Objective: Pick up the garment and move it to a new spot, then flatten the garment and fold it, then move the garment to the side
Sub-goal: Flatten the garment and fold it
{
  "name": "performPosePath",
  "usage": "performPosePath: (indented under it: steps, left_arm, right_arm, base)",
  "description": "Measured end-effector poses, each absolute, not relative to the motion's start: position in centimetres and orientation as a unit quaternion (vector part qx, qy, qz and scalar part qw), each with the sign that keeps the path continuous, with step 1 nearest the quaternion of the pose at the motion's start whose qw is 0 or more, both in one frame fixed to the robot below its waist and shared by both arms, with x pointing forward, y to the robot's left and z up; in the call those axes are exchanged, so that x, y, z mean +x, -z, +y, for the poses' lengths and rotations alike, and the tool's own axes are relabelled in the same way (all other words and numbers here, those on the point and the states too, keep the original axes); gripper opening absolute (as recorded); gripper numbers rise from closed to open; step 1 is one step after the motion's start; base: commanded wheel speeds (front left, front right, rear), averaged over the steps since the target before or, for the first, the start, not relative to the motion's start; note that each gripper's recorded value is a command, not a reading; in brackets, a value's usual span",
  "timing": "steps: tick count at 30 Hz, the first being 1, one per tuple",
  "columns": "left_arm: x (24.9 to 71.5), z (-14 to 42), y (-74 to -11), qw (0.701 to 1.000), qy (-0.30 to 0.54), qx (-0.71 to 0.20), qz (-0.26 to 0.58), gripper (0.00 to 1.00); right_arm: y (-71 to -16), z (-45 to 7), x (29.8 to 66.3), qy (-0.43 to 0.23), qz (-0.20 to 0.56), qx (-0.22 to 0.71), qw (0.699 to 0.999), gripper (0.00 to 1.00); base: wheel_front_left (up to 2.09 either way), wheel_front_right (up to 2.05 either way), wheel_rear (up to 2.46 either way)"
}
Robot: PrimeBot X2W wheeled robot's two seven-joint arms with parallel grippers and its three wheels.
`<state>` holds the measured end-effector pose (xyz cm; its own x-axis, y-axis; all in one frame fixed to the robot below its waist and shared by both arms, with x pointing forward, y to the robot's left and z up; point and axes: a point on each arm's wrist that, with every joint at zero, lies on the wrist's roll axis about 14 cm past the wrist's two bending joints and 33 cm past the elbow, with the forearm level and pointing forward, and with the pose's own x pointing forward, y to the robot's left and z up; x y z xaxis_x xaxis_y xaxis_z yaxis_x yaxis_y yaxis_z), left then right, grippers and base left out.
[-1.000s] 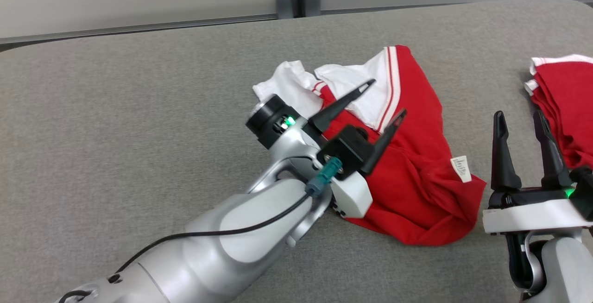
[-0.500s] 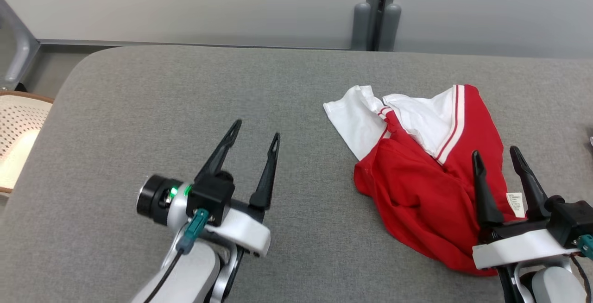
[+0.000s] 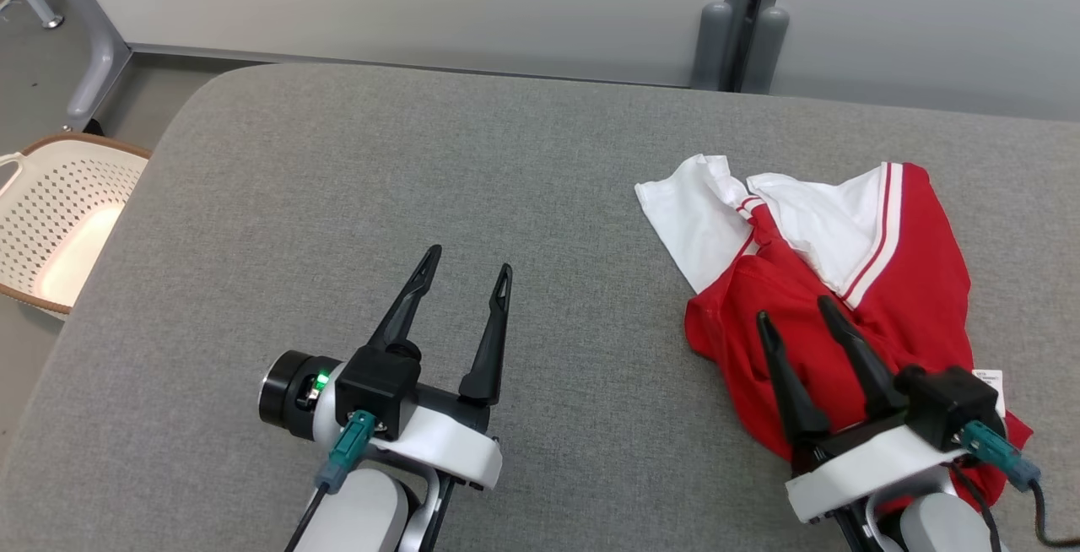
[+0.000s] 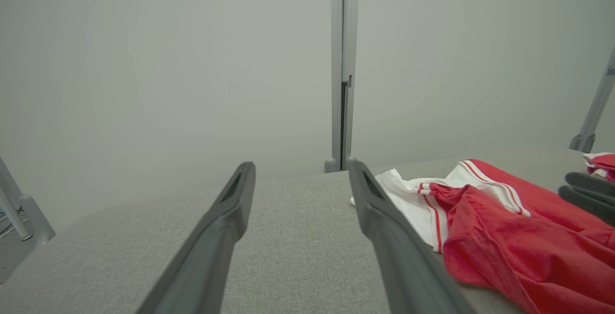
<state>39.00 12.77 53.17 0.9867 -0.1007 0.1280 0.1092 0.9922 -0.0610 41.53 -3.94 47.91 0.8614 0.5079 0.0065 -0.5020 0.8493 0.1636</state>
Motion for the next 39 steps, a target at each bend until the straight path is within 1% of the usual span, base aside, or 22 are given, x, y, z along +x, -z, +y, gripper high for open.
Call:
performPosePath:
  steps: [2, 3, 5, 9, 16, 21, 22, 24, 26, 30, 33, 35, 39]
  left_arm:
    - [39.1, 12.8, -52.8, 0.996, 0.052, -0.033, -0.058, 1.0]
    - [39.1, 12.7, -52.1, 0.997, 0.053, -0.036, -0.048, 1.0]
    - [38.9, 12.7, -51.6, 0.997, 0.053, -0.038, -0.041, 1.0]
    - [38.9, 12.8, -50.9, 0.997, 0.052, -0.039, -0.031, 1.0]
    - [38.5, 13.3, -50.3, 0.998, 0.044, -0.047, -0.021, 1.0]
    - [38.1, 13.4, -50.0, 0.998, 0.036, -0.051, -0.014, 1.0]
    - [38.0, 13.4, -50.0, 0.998, 0.035, -0.051, -0.014, 1.0]
    - [37.8, 13.6, -50.0, 0.998, 0.032, -0.051, -0.012, 1.0]
    - [37.7, 14.0, -50.1, 0.998, 0.025, -0.051, -0.014, 1.0]
    - [37.5, 14.4, -50.4, 0.998, 0.018, -0.05, -0.019, 1.0]
    - [37.3, 14.6, -50.7, 0.998, 0.016, -0.051, -0.022, 1.0]
    - [37.1, 14.6, -50.9, 0.998, 0.015, -0.052, -0.025, 1.0]
    - [36.8, 14.6, -51.3, 0.998, 0.015, -0.055, -0.031, 1.0]
  right_arm:
    - [-47.1, -2.2, 41.1, -0.29, 0.05, 0.097, 0.951, 1.0]
    - [-46.1, -1.1, 41.0, -0.301, 0.09, 0.127, 0.941, 1.0]
    - [-45.3, -0.4, 41.0, -0.315, 0.114, 0.126, 0.934, 1.0]
    - [-44.0, 0.5, 41.4, -0.334, 0.151, 0.123, 0.922, 1.0]
    - [-42.2, 1.9, 42.2, -0.35, 0.203, 0.129, 0.906, 1.0]
    - [-41.4, 2.6, 42.8, -0.355, 0.219, 0.125, 0.9, 1.0]
    - [-41.2, 2.7, 42.8, -0.356, 0.225, 0.122, 0.899, 0.0]
    - [-41.3, 2.8, 43.0, -0.36, 0.223, 0.116, 0.898, 0.0]
    - [-42.3, 3.3, 43.7, -0.364, 0.205, 0.124, 0.9, 0.0]
    - [-46.2, 2.8, 46.9, -0.355, 0.126, 0.124, 0.918, 0.0]
    - [-50.5, 3.0, 49.4, -0.354, 0.061, 0.115, 0.926, 0.0]
    - [-53.8, 3.7, 50.8, -0.364, 0.018, 0.093, 0.926, 0.0]
    - [-62.9, 5.6, 53.0, -0.382, -0.093, 0.054, 0.918, 0.0]
  base:
    - [0.0, 0.0, 0.0]
    - [0.0, 0.0, 0.0]
    - [0.0, 0.0, 0.0]
    - [0.0, 0.0, 0.0]
    - [0.0, 0.0, 0.0]
    - [0.0, 0.0, 0.0]
    - [0.0, 0.0, 0.0]
    - [0.0, 0.0, 0.0]
    - [0.0, 0.0, 0.0]
    - [0.0, 0.0, 0.0]
    - [0.0, 0.0, 0.0]
    - [0.0, 0.0, 0.0]
    - [0.0, 0.0, 0.0]
